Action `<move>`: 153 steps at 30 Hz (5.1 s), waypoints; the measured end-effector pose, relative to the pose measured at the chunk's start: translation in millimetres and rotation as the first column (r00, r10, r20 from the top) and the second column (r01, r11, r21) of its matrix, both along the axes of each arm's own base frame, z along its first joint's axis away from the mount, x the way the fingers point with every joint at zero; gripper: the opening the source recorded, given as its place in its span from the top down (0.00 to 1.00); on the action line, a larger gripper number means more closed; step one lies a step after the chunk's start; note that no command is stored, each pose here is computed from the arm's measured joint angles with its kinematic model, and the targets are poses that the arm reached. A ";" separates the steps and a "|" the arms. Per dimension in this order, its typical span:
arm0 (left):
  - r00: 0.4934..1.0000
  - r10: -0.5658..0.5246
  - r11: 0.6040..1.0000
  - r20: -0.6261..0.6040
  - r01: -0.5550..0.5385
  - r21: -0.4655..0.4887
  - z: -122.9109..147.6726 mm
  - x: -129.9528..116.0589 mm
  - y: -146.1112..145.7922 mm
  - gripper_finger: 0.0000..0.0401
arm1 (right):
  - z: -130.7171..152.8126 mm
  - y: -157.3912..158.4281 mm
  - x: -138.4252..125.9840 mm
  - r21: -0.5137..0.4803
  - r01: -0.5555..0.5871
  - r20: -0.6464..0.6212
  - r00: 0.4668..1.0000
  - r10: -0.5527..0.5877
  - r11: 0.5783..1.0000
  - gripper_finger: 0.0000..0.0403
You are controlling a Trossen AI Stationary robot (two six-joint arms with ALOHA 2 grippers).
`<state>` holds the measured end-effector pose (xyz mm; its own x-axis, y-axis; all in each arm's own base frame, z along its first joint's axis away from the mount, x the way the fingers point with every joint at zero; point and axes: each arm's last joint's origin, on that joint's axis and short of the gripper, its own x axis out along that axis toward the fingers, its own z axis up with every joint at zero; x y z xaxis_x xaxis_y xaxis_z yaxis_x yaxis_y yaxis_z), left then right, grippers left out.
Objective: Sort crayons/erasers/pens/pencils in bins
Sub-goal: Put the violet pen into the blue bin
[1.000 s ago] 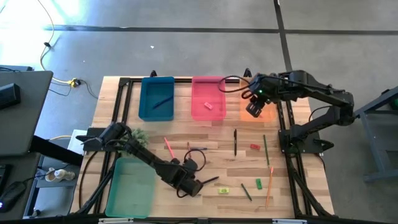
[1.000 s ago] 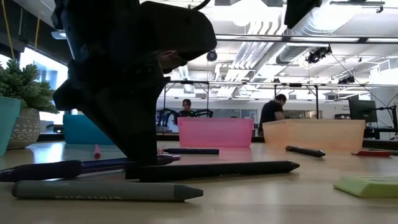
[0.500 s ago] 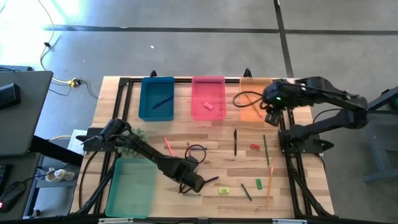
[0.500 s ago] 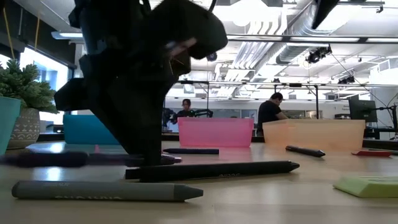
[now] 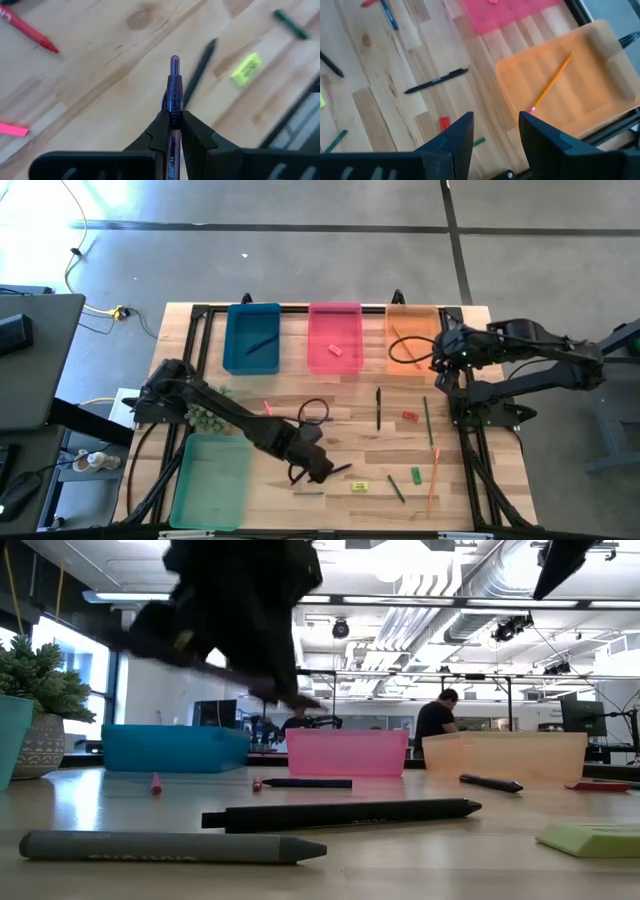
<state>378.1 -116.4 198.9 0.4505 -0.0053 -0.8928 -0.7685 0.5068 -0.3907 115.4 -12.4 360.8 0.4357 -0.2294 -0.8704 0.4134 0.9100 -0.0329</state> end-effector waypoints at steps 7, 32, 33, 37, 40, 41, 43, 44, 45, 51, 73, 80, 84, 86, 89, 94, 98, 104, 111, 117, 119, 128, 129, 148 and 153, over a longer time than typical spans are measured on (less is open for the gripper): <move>0.997 0.009 1.000 0.079 -0.010 0.004 39.0 -19.6 -7.7 0.96 | -3.3 0.3 4.1 0.000 -0.002 0.015 1.000 0.002 1.000 0.63; 0.977 0.161 0.972 0.143 -0.182 0.151 107.3 -104.6 -23.6 0.99 | 3.8 -0.4 17.0 0.053 0.081 0.179 0.980 -0.089 0.995 0.63; 0.975 0.167 0.971 0.144 -0.189 0.150 107.2 -104.0 -22.7 0.99 | 4.1 -0.4 17.2 0.055 0.082 0.184 0.979 -0.091 0.995 0.63; 0.977 0.159 0.972 0.145 -0.181 0.151 107.8 -102.0 -19.8 0.95 | 4.5 -0.4 17.9 0.055 0.082 0.193 0.977 -0.091 0.995 0.63; 0.980 0.129 0.975 0.151 -0.153 0.162 108.4 -101.0 -20.4 0.88 | 4.5 -0.4 17.9 0.056 0.082 0.193 0.977 -0.091 0.995 0.63; 0.980 0.130 0.975 0.154 -0.154 0.159 108.3 -100.6 -20.8 0.85 | 4.5 -0.4 17.9 0.056 0.082 0.193 0.977 -0.091 0.995 0.63; 0.976 0.140 0.975 0.164 -0.165 0.147 106.1 -97.2 -22.9 0.78 | 4.5 -0.4 17.9 0.056 0.082 0.193 0.977 -0.091 0.995 0.63; 0.975 0.151 0.974 0.163 -0.175 0.143 103.4 -95.0 -24.0 0.75 | 4.5 -0.4 17.9 0.056 0.082 0.193 0.977 -0.091 0.995 0.63; 0.974 0.163 0.973 0.158 -0.186 0.139 99.3 -91.9 -25.6 0.72 | 4.5 -0.4 17.9 0.056 0.082 0.193 0.977 -0.091 0.995 0.63; 0.981 0.173 0.980 0.082 -0.180 0.090 57.7 -61.9 -40.1 0.61 | 4.5 -0.4 17.9 0.056 0.082 0.192 0.977 -0.091 0.995 0.63; 0.974 0.154 0.988 -0.166 -0.152 0.026 -37.4 -23.9 -51.3 0.67 | 4.5 -0.4 17.9 0.054 0.080 0.191 0.978 -0.088 0.995 0.63; 0.965 0.161 0.987 -0.207 -0.155 0.044 -56.2 -20.2 -50.4 0.67 | 4.5 -0.4 17.8 0.054 0.080 0.191 0.977 -0.089 0.995 0.63; 0.957 0.157 0.988 -0.244 -0.154 0.031 -64.4 -18.4 -49.6 0.67 | 4.5 -0.4 17.9 0.055 0.082 0.192 0.977 -0.091 0.995 0.63; 0.952 0.158 0.987 -0.263 -0.152 0.043 -70.4 -18.5 -49.6 0.67 | 4.5 -0.4 17.9 0.055 0.082 0.192 0.977 -0.091 0.995 0.63; 0.944 0.158 0.987 -0.290 -0.146 0.063 -74.2 -19.9 -49.1 0.69 | 4.5 -0.4 17.8 0.055 0.082 0.192 0.977 -0.091 0.995 0.63; 0.943 0.093 0.993 -0.320 -0.065 0.096 -76.0 -22.2 -48.1 0.77 | 4.5 -0.4 17.9 0.055 0.082 0.192 0.977 -0.091 0.995 0.63; 0.941 -0.005 0.993 -0.338 0.046 0.112 -76.1 -21.4 -44.6 0.87 | 4.5 -0.5 17.9 0.054 0.081 0.191 0.977 -0.090 0.995 0.63; 0.937 -0.069 0.988 -0.343 0.112 0.107 -75.4 -19.7 -41.5 0.95 | 4.5 -0.4 17.9 0.051 0.077 0.190 0.978 -0.085 0.996 0.63; 0.949 -0.074 0.991 -0.307 0.103 0.081 -72.0 -18.4 -42.0 0.91 | 4.5 -0.4 17.8 0.043 0.067 0.188 0.979 -0.074 0.997 0.63; 0.966 -0.079 0.991 -0.246 0.101 0.082 -57.3 -18.2 -41.4 0.91 | 4.5 -0.5 17.8 0.047 0.072 0.189 0.979 -0.079 0.996 0.63; 0.973 -0.073 0.991 -0.221 0.095 0.091 -50.8 -18.1 -40.4 0.92 | 4.5 -0.4 17.8 0.046 0.068 0.189 0.979 -0.075 0.997 0.63; 0.993 -0.053 0.988 -0.102 0.067 0.139 -13.5 -22.6 -36.2 0.92 | 5.6 0.9 18.2 0.080 0.036 0.198 0.979 -0.052 0.996 0.63; 0.995 -0.048 0.987 -0.089 0.061 0.151 -9.5 -23.6 -35.2 0.92 | 5.6 1.0 18.2 0.080 0.029 0.198 0.979 -0.044 0.996 0.63; 0.973 0.217 0.885 -0.074 -0.164 0.435 54.2 -76.9 -1.8 0.99 | 5.4 2.7 18.0 0.106 -0.031 0.193 0.981 0.010 0.994 0.63; 0.947 0.310 0.832 -0.085 -0.227 0.506 69.8 -95.1 14.3 1.00 | 5.5 2.7 18.2 0.103 -0.035 0.194 0.981 0.015 0.994 0.63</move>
